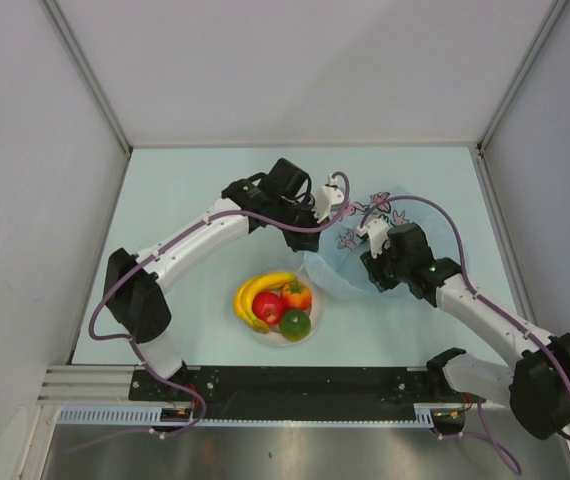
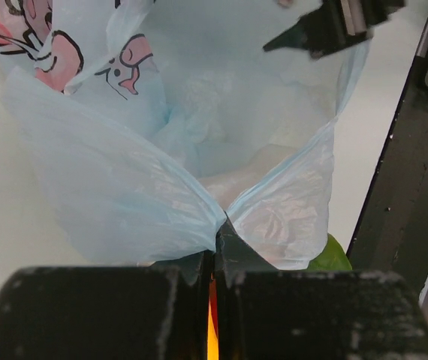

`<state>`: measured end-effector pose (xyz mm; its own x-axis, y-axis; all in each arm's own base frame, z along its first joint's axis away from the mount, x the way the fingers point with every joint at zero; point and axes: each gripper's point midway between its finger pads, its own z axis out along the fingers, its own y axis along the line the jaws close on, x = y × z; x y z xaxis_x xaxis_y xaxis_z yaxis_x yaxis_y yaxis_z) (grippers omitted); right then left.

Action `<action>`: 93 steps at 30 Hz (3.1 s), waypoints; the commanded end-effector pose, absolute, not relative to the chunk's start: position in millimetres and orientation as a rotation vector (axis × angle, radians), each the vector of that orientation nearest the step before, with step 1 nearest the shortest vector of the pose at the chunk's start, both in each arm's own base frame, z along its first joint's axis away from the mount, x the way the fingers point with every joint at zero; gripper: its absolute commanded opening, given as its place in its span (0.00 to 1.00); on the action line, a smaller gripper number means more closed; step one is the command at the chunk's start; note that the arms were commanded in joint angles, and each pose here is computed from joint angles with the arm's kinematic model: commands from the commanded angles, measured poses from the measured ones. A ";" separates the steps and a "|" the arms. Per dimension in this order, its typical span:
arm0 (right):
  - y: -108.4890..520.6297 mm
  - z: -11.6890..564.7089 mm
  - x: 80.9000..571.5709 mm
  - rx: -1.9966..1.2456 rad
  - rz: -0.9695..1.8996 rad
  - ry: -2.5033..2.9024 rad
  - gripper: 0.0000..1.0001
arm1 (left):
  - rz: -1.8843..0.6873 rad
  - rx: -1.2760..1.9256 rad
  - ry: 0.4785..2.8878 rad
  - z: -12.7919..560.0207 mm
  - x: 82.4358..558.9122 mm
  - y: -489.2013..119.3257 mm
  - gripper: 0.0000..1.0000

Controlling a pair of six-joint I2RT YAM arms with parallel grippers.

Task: Take the fake fruits out of the plastic bag
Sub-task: Take out the fake fruit from the plastic bag, then place the fake fruit on the plate.

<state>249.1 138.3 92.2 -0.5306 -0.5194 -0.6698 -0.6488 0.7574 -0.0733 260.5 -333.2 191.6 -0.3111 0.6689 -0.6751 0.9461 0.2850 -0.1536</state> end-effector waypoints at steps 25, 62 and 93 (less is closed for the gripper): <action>144.3 87.8 418.3 -0.538 0.157 2.043 1.00 | -0.974 1.454 2.038 216.0 239.2 -353.1 0.00; 158.5 75.1 543.8 -0.652 0.103 1.965 0.60 | -1.016 1.533 1.962 232.6 231.1 -353.5 0.00; 204.7 211.1 227.9 -1.228 0.463 1.861 0.31 | -1.050 1.126 2.012 244.6 296.0 -367.8 0.00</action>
<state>251.0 209.1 237.0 -0.1509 -0.4938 -0.8564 -0.8342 0.5284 -0.1577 296.2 -363.2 228.3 -0.4503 0.4650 -0.7622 0.8883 0.3193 -0.3300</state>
